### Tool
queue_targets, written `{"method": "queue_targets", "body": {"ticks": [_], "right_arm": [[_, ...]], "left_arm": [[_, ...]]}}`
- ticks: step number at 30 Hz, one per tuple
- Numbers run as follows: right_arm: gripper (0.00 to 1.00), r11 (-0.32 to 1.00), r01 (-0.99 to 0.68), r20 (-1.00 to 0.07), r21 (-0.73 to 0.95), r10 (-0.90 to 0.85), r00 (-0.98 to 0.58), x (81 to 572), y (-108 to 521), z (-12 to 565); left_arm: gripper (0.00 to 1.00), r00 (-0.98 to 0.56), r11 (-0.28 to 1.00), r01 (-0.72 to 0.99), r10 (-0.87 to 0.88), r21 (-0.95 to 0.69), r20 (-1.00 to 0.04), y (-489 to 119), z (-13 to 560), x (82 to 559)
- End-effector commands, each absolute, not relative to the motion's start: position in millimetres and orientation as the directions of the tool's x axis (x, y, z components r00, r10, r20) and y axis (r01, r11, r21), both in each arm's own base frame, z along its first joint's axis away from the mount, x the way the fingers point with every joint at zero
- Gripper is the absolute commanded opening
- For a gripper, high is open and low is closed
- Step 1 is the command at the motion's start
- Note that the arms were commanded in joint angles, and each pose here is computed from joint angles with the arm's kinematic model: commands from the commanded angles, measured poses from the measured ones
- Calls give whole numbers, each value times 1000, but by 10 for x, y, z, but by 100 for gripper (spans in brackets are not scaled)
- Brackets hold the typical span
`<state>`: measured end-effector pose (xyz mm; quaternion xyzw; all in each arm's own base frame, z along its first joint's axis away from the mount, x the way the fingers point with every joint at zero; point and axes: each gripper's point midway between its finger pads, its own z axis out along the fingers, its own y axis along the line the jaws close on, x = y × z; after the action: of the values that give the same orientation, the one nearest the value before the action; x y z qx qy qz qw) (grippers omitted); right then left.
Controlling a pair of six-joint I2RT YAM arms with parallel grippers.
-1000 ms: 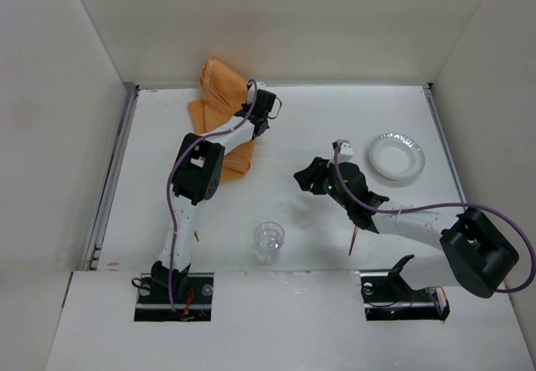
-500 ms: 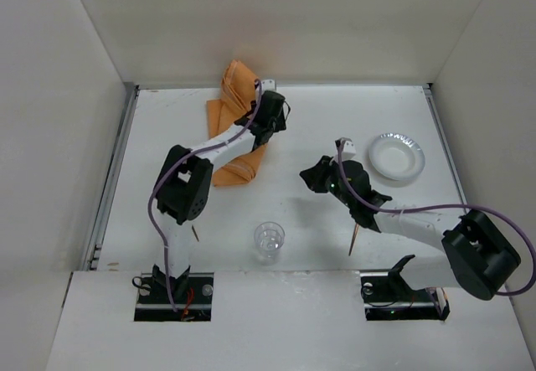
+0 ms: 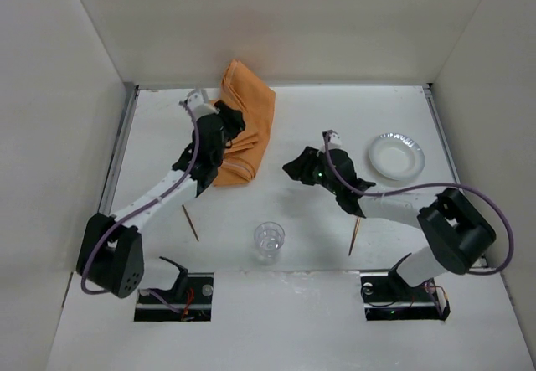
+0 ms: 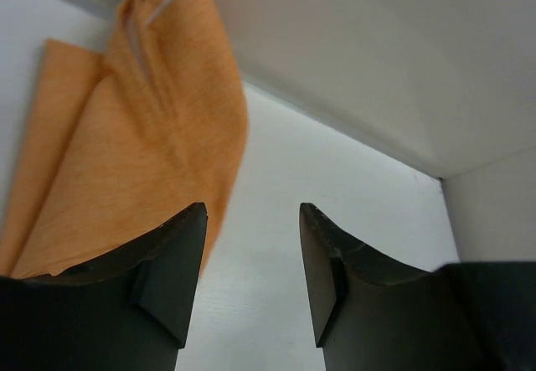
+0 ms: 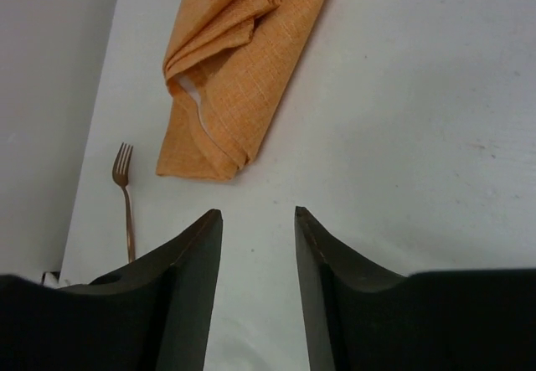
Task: Set the dinner table for one person
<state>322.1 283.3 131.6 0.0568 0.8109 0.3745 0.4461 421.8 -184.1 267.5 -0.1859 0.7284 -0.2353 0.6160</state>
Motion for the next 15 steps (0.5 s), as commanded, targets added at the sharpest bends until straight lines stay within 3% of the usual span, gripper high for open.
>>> {"method": "queue_targets", "body": {"ticks": [1,5,15], "right_arm": [[50,651,-223,-631,726,501,-593,3517,3044,1484],[58,633,-189,-589,751,512,-625,3894,3214,1361],[56,619,-195,-580,761,514,-632,4549,3573,1473]], "left_arm": [[46,-144,753,-152,-657,-640,-740,-1376,2162,4027],[51,-201,745,-293,-660,-599,-723,-979,1561,3705],[54,-290,726,-357,-684,-587,-669,-732,931,3204]]}}
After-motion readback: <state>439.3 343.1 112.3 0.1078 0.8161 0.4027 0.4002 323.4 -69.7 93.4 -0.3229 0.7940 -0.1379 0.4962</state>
